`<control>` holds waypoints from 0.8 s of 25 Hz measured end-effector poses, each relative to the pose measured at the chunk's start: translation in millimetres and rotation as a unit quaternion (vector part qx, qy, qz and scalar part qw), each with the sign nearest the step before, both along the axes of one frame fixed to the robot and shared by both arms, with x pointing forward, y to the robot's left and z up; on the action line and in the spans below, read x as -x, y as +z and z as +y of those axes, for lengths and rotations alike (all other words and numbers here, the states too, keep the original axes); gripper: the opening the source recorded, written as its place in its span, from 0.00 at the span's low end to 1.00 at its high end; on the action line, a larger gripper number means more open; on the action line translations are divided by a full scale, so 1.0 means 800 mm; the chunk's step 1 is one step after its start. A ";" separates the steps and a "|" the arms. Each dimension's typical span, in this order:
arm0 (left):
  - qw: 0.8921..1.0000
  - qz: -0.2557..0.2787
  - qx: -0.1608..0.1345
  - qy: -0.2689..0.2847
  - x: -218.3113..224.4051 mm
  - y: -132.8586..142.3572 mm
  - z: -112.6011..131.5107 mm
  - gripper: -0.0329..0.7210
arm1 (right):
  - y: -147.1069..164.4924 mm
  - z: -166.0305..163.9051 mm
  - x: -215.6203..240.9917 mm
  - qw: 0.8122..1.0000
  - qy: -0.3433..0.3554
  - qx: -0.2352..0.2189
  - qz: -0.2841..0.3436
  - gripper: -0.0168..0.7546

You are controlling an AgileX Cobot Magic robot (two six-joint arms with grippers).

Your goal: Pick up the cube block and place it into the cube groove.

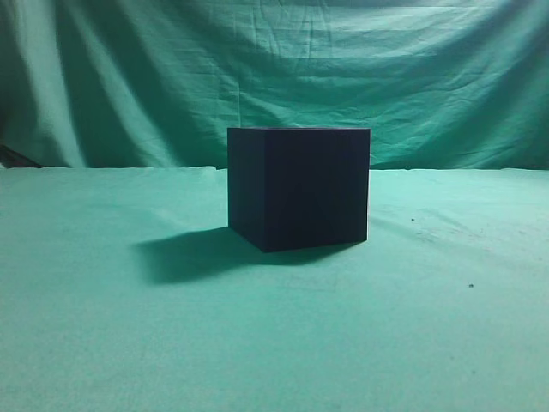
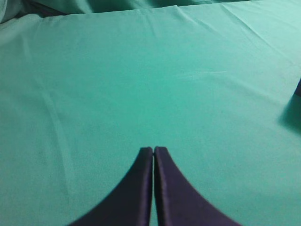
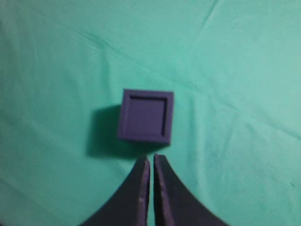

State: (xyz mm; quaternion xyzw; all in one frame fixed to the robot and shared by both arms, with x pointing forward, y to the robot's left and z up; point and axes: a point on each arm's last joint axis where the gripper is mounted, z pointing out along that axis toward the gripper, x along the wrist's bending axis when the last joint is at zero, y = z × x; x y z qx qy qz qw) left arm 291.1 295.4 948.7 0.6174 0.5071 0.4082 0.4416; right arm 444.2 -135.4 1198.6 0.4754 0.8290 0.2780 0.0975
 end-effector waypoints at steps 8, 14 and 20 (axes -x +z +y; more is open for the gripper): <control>1.000 0.000 0.000 0.000 0.000 0.000 0.000 0.04 | -0.012 -0.079 0.085 0.999 -0.024 0.016 -0.038 0.02; 1.000 0.000 0.000 0.000 0.000 0.000 0.000 0.04 | -0.042 -0.122 0.140 0.997 -0.035 -0.014 -0.070 0.02; 1.000 0.000 0.000 0.000 0.000 0.000 0.000 0.04 | -0.053 -0.145 0.174 0.988 -0.034 -0.075 -0.127 0.02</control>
